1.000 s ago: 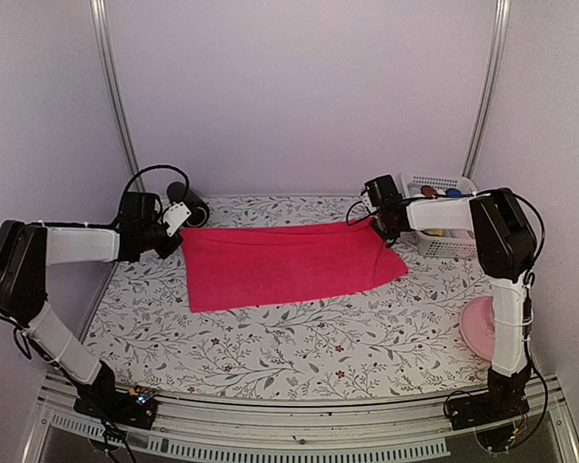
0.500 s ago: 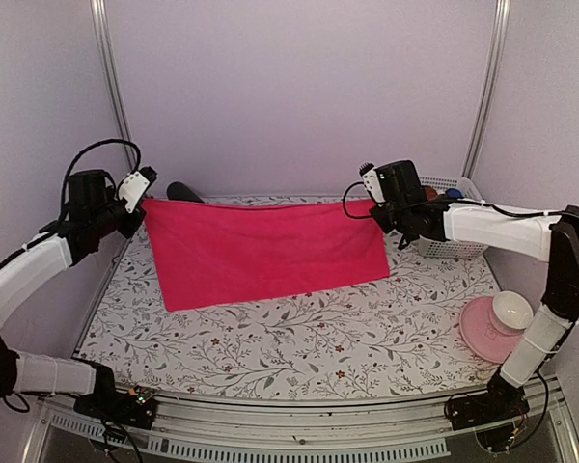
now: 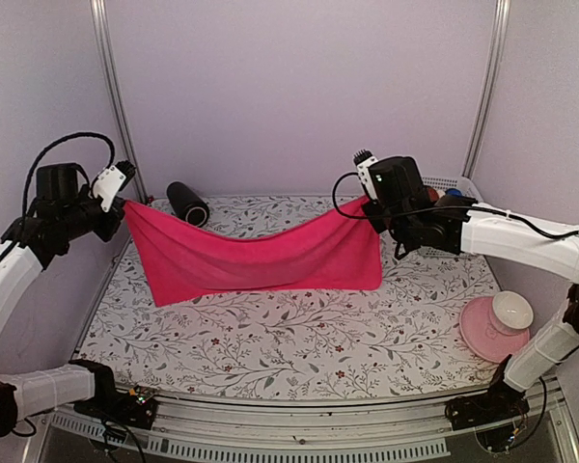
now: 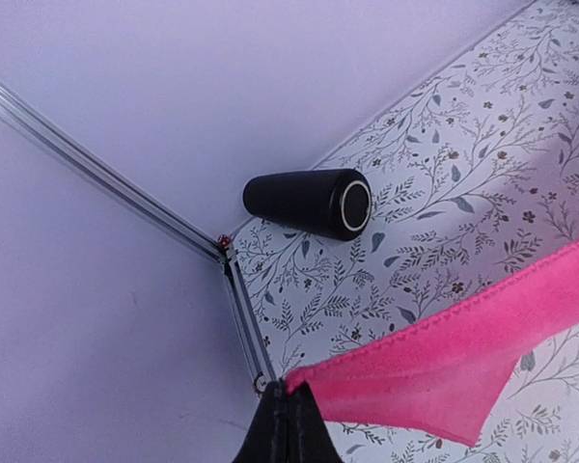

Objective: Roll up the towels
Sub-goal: Flatten out the towel at the center of the board.

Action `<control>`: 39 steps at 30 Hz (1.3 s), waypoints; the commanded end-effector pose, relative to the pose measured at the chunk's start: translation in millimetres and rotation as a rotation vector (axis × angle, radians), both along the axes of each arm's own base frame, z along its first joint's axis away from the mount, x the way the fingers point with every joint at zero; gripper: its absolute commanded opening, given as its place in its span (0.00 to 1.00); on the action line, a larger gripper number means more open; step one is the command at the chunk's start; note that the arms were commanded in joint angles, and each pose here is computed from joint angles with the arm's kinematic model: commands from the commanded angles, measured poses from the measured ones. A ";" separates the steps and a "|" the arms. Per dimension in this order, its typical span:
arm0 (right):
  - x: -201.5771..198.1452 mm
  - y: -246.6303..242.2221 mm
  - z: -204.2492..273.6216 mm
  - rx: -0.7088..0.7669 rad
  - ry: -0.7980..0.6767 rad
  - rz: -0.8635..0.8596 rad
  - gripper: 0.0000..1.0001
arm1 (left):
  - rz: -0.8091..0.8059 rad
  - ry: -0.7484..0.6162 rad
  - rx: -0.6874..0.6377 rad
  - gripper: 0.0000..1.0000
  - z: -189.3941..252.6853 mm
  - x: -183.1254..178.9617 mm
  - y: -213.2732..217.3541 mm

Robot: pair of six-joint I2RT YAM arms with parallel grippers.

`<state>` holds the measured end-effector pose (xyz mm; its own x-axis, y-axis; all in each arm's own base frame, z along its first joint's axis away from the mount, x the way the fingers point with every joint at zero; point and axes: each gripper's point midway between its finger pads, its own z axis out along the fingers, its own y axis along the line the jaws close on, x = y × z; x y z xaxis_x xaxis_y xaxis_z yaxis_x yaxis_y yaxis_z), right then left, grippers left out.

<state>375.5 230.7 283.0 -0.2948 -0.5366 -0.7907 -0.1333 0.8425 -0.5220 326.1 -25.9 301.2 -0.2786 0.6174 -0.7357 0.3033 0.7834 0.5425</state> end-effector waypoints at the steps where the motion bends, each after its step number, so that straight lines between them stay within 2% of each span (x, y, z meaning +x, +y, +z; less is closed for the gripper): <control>1: 36.1 -6.5 -14.0 -0.024 0.017 -0.095 0.02 | 0.125 -0.007 0.050 0.00 -8.8 23.3 25.0; 8: 144.2 -3.0 -66.8 -0.105 0.070 -0.167 0.02 | 0.269 0.073 0.114 0.00 -64.8 102.1 75.5; 12: 163.9 22.9 -58.3 -0.137 0.041 -0.112 0.02 | 0.322 0.091 0.115 0.00 -78.4 128.9 93.6; 15: 147.8 40.1 -30.8 -0.106 0.014 -0.041 0.02 | 0.269 0.085 0.080 0.00 -64.4 121.0 82.9; 18: 114.4 53.4 -6.0 -0.107 -0.005 0.028 0.02 | 0.181 0.063 0.039 0.00 -42.1 92.8 65.2; 22: 45.8 55.1 5.1 -0.114 0.022 0.108 0.02 | 0.028 0.057 0.008 0.00 -28.0 35.2 38.9; 24: 9.9 52.2 0.5 -0.078 0.048 0.147 0.02 | -0.026 0.100 0.011 0.00 -38.5 8.1 29.9; 27: -38.1 46.9 5.2 0.006 0.055 0.196 0.02 | -0.058 0.143 0.009 0.00 -41.5 -30.6 22.8; 30: -71.3 44.1 24.7 0.069 0.021 0.219 0.02 | -0.060 0.128 -0.023 0.00 -18.6 -48.9 19.2; 35: -68.3 33.9 53.2 0.110 -0.049 0.138 0.02 | 0.001 0.032 -0.061 0.00 30.3 -45.9 25.6; 39: -19.8 37.5 30.9 0.055 -0.027 0.070 0.02 | 0.093 0.040 -0.014 0.00 9.8 -15.2 47.4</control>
